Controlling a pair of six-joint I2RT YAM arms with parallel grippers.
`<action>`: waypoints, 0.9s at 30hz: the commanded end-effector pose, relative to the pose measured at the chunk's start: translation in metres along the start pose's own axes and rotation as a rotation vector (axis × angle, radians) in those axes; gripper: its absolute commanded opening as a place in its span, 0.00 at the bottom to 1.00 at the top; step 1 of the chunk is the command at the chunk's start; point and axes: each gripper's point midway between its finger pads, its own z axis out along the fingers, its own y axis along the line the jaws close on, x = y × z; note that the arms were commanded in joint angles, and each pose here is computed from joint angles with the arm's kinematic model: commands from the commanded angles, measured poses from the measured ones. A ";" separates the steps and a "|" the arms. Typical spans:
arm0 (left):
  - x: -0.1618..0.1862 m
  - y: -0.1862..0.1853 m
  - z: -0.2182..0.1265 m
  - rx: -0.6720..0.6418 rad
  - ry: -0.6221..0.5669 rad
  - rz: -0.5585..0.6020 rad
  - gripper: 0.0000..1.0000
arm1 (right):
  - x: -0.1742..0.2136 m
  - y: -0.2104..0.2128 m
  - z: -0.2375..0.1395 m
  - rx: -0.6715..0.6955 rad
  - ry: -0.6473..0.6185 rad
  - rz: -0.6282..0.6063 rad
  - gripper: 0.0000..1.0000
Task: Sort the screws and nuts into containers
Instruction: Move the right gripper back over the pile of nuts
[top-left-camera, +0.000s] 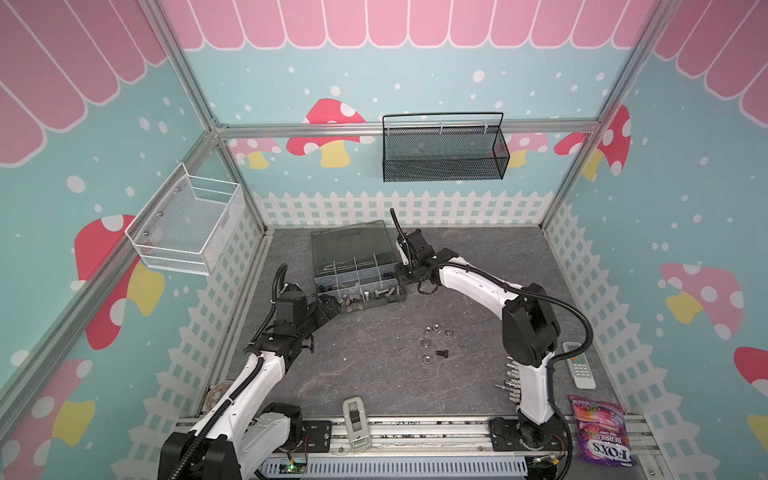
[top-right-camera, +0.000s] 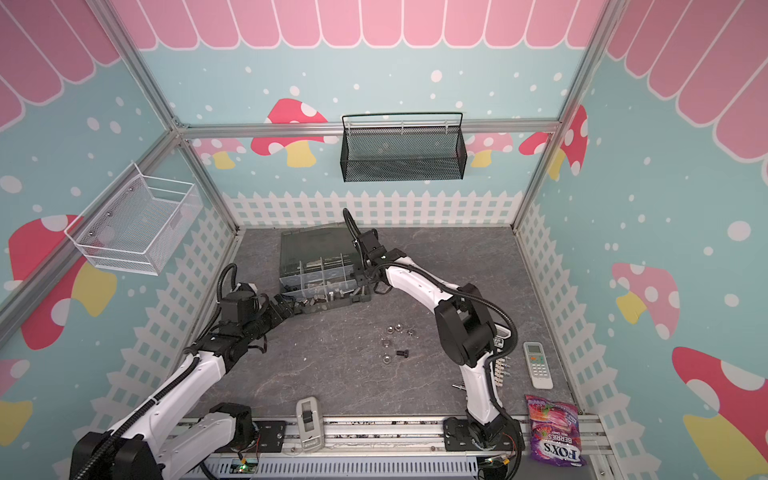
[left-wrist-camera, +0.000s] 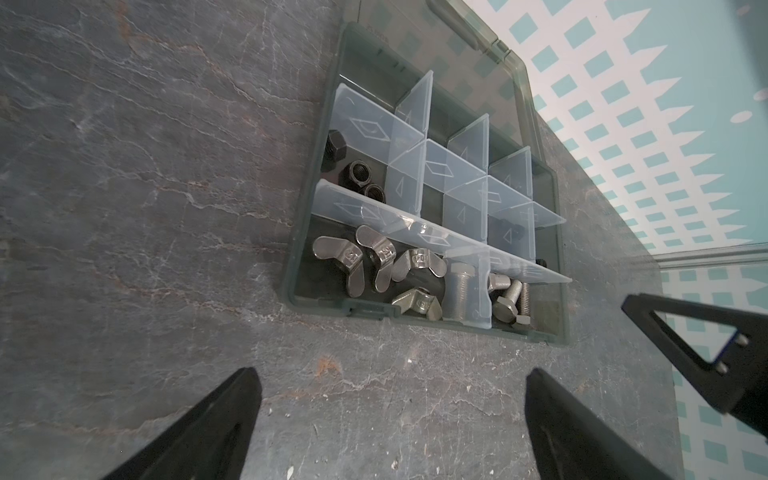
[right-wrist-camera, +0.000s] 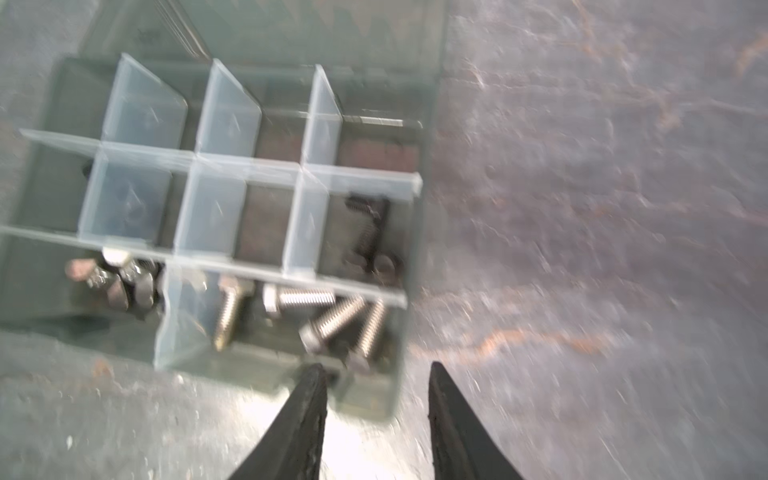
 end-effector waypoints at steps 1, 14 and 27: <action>-0.008 -0.005 -0.003 0.006 -0.017 -0.012 1.00 | 0.020 -0.018 -0.027 0.065 -0.002 0.054 0.44; -0.005 -0.007 -0.003 0.027 -0.006 -0.025 1.00 | 0.165 -0.062 -0.076 0.165 0.217 0.150 0.45; -0.002 -0.007 -0.004 0.032 -0.003 -0.038 1.00 | 0.232 -0.058 -0.099 0.143 0.343 0.132 0.47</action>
